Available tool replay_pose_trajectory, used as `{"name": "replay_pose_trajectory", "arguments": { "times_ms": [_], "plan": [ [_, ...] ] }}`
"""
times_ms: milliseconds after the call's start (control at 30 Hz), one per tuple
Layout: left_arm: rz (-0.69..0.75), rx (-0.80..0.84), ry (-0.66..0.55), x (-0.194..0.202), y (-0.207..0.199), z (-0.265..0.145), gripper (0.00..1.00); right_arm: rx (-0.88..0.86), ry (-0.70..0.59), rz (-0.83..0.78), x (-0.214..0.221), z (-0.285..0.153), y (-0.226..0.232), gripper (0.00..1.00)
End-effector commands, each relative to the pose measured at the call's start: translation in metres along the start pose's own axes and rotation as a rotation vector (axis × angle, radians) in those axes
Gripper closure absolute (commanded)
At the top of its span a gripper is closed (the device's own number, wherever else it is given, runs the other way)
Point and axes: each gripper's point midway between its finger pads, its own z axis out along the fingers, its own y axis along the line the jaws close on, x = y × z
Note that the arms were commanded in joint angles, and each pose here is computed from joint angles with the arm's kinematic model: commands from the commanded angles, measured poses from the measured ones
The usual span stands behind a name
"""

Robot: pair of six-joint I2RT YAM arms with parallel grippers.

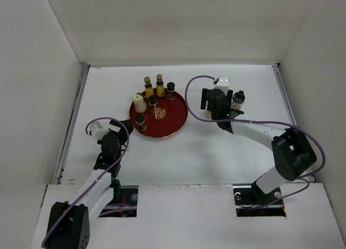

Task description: Organize the condiment bottles

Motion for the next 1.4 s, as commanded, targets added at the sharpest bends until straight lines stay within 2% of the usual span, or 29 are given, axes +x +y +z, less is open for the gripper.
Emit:
{"name": "replay_pose_trajectory", "arguments": {
  "times_ms": [0, 133, 233, 333, 433, 533, 700, 867, 1033, 1200, 1367],
  "plan": [
    [-0.014, 0.063, -0.057, -0.018, -0.024, 0.001, 0.0, -0.014, 0.012, 0.035, -0.007, 0.014, 0.005, 0.15],
    [-0.015, 0.066, -0.055, -0.018, -0.024, 0.0, 0.0, 0.009, 0.032, 0.039, -0.001, 0.028, 0.0, 0.16],
    [-0.013, 0.062, -0.059, -0.019, -0.023, 0.0, 0.0, 0.016, 0.04, 0.045, 0.003, 0.032, -0.002, 0.2],
    [-0.015, 0.062, -0.046, -0.016, -0.023, 0.001, 0.0, 0.014, 0.05, 0.047, 0.007, 0.034, -0.003, 0.31],
    [-0.012, 0.06, -0.051, -0.016, -0.023, 0.001, 0.0, -0.001, 0.023, 0.076, -0.002, 0.024, -0.003, 0.47],
    [-0.016, 0.064, -0.048, -0.017, -0.024, 0.001, 0.0, -0.036, -0.053, 0.097, -0.029, 0.0, 0.001, 0.5],
    [-0.014, 0.054, -0.048, -0.015, -0.022, 0.002, 0.0, -0.225, -0.163, 0.109, -0.07, -0.052, 0.061, 0.52],
    [-0.008, 0.05, -0.055, -0.017, -0.021, 0.002, 0.0, -0.43, -0.137, 0.076, -0.055, -0.072, 0.156, 0.52],
    [-0.012, 0.062, -0.069, -0.02, -0.023, 0.0, 0.0, -0.543, -0.119, 0.049, -0.036, -0.085, 0.225, 0.53],
    [-0.009, 0.063, -0.06, -0.019, -0.023, 0.0, 0.0, -0.599, -0.109, 0.019, -0.021, -0.088, 0.264, 0.51],
    [-0.015, 0.066, -0.057, -0.019, -0.023, 0.0, 0.0, -0.587, -0.084, -0.011, 0.0, -0.078, 0.273, 0.49]
  ]
}}
